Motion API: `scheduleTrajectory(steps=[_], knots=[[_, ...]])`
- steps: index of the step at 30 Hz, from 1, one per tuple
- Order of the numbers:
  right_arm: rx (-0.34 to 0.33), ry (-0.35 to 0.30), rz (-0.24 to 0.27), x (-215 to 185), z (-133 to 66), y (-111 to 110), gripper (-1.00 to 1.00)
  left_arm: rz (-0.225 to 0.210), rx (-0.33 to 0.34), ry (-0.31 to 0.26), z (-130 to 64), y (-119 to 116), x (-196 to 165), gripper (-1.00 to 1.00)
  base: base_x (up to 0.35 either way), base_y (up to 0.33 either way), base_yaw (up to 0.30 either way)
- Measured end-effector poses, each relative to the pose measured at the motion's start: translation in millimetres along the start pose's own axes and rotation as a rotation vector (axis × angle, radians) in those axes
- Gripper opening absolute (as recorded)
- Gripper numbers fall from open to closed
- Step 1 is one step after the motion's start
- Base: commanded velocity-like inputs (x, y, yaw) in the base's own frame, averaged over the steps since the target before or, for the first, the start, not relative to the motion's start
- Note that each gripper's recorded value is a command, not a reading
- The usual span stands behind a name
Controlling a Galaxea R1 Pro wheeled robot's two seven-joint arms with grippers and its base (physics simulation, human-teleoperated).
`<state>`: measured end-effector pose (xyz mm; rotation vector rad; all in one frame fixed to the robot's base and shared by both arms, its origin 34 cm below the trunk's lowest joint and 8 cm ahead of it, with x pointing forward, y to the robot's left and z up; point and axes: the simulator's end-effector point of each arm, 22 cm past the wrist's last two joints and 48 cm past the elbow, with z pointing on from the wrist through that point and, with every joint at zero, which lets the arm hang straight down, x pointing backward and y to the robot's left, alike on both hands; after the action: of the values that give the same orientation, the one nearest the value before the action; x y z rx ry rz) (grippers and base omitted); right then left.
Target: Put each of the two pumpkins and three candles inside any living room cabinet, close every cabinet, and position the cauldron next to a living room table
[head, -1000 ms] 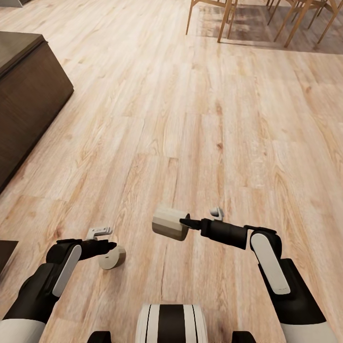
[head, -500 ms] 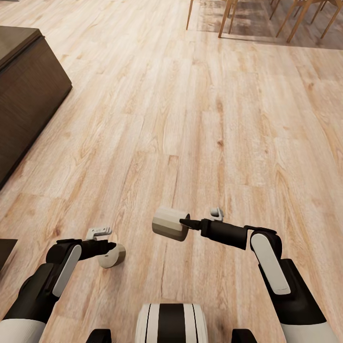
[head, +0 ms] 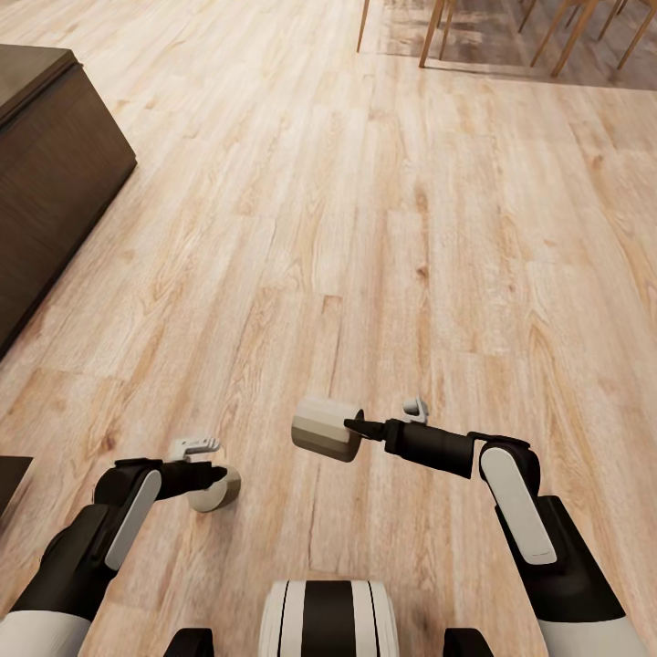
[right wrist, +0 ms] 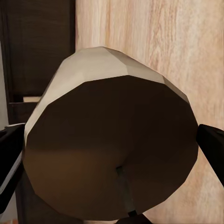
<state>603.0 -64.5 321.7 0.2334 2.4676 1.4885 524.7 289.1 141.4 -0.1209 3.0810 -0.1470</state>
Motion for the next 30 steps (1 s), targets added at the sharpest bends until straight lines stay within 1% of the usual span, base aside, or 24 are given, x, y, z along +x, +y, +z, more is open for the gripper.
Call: scheduleTrajectory(steps=[2,4,21,25,30], knots=[[0.0,0.0,0.0,0,-0.1,0,-1.0,0.012,0.002,0.004,0.9,-4,2,1.0,0.0,0.0,0.0],[0.005,0.004,0.006,2,1.5,-5,-1.0,0.019,0.006,0.014,5.0,-6,5,1.0,0.0,0.0,0.0],[0.004,0.006,0.01,3,2.3,-6,-1.0,0.026,-0.001,0.012,7.1,-6,6,1.0,0.0,0.0,0.0],[0.004,0.005,0.01,3,2.2,-6,-1.0,0.029,-0.024,0.012,7.2,-1,6,1.0,0.0,0.0,0.0],[0.01,0.013,0.023,7,5.3,-14,-1.0,0.028,-0.046,0.029,14.2,4,12,1.0,0.0,0.0,0.0]])
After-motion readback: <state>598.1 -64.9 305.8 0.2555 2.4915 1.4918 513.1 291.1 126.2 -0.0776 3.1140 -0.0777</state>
